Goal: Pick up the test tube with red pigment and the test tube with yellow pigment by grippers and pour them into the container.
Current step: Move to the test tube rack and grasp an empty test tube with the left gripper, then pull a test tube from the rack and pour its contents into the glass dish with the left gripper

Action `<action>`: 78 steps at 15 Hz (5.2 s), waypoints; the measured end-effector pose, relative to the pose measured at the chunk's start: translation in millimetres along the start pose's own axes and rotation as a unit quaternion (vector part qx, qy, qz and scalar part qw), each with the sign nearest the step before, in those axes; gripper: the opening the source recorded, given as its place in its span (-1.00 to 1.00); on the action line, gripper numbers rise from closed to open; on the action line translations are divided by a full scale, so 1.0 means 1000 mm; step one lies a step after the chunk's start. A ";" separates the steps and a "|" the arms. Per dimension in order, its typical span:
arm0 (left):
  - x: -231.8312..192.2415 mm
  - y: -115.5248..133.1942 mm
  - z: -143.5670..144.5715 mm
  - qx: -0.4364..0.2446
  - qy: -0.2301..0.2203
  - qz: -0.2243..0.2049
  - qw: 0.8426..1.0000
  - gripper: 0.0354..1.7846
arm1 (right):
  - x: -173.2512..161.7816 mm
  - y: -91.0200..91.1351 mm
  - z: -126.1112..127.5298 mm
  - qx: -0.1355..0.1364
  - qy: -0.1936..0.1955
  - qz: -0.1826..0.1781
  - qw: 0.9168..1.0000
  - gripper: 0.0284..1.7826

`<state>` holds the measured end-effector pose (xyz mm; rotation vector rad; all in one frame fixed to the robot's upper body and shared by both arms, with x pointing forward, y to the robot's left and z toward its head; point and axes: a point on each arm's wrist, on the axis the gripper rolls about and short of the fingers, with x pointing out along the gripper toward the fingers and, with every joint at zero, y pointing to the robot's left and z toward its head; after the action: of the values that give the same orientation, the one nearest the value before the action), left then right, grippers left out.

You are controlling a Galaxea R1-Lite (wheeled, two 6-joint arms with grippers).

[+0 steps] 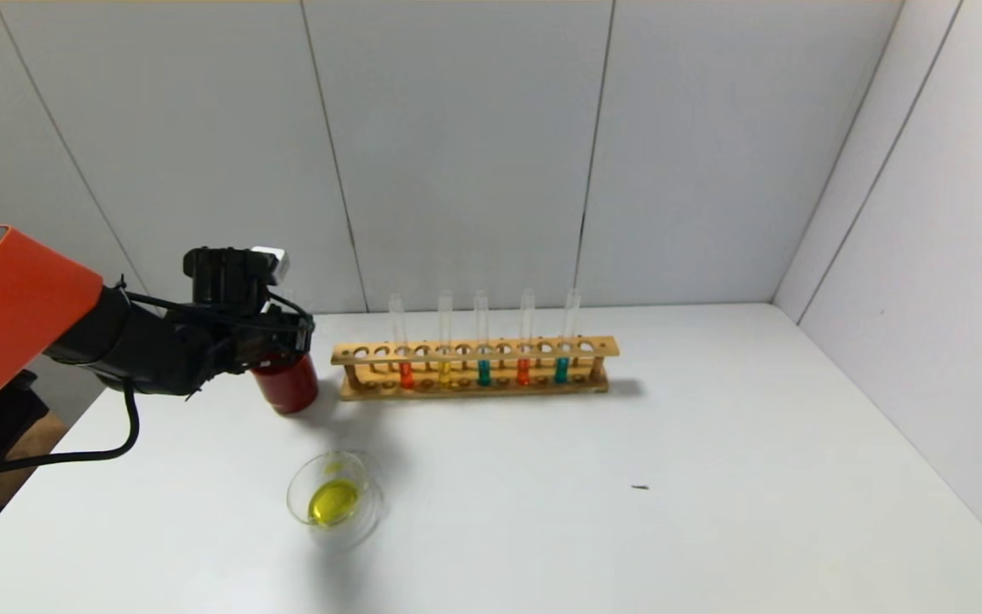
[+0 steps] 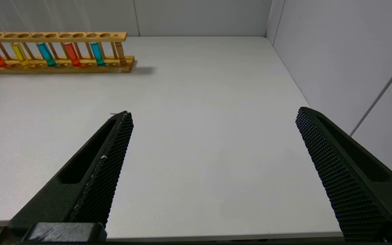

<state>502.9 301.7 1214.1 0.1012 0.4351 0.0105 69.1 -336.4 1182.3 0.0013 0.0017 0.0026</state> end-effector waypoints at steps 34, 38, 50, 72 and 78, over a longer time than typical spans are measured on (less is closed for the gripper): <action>-0.077 -0.099 0.022 -0.005 -0.049 -0.132 0.990 0.96 | 0.000 0.000 0.000 0.000 0.000 0.000 1.000 0.96; -0.047 -0.104 0.026 -0.007 -0.042 -0.124 0.991 0.96 | 0.000 0.000 0.000 0.000 0.000 0.000 1.000 0.96; -0.019 -0.113 0.032 -0.003 -0.028 -0.123 0.992 -0.41 | 0.000 0.000 0.000 0.000 0.000 0.000 1.000 0.96; -0.154 -0.080 0.142 0.120 -0.133 -0.116 0.977 -0.64 | 0.000 0.000 0.000 0.000 0.000 0.000 1.000 0.96; -0.180 -0.062 0.114 0.281 -0.098 -0.060 0.953 -0.64 | 0.000 0.000 0.000 0.000 0.000 0.000 1.000 0.96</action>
<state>387.3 223.0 1386.1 0.6318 0.2336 -0.2429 69.1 -336.4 1182.3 0.0017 0.0017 0.0026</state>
